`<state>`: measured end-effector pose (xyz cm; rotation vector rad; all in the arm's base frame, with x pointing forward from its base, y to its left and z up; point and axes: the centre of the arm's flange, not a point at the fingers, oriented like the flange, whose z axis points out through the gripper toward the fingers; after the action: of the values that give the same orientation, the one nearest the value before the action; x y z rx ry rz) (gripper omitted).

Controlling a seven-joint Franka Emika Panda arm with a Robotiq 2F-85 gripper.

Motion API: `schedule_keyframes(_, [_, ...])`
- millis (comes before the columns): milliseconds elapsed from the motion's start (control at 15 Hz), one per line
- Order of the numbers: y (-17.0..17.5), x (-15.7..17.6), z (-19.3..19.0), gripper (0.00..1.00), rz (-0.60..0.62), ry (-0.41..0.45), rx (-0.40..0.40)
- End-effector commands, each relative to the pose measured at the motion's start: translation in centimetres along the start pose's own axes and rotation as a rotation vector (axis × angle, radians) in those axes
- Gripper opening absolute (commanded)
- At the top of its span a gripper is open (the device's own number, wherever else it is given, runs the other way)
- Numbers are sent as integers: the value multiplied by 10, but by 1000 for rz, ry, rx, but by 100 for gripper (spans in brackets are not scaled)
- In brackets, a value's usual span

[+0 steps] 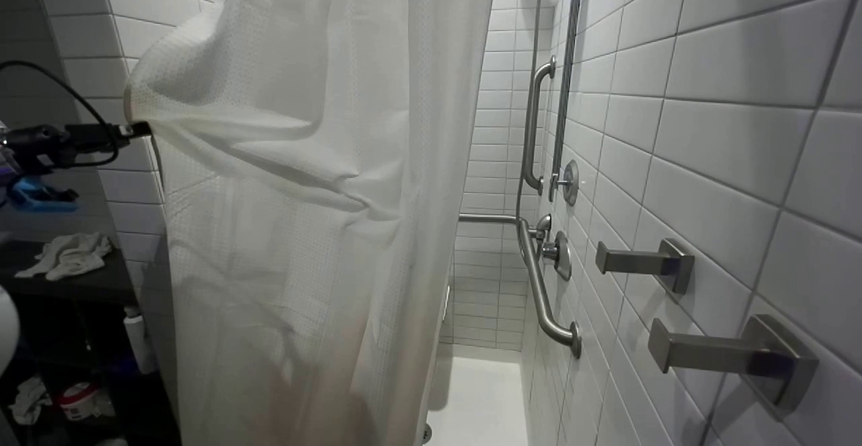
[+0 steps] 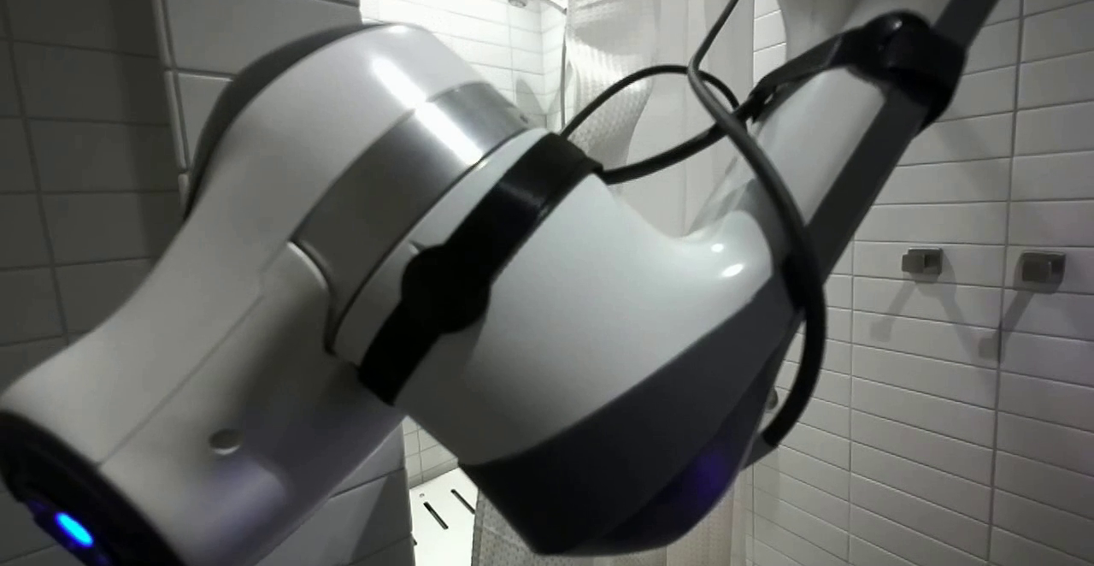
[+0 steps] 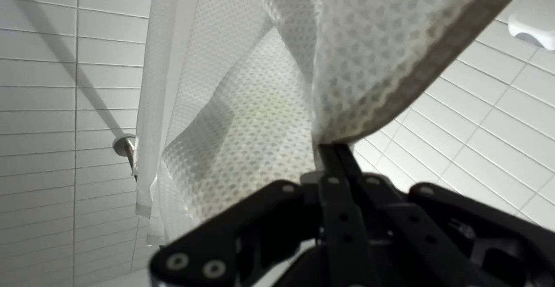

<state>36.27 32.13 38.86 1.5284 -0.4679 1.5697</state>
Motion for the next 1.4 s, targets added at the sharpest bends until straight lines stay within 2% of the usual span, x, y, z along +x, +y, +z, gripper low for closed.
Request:
schedule_keyframes(0, [-7, 5, -5, 1, 10, 42, -12])
schedule_keyframes(1333, [-35, -3, -42, 1, -9, 86, -22])
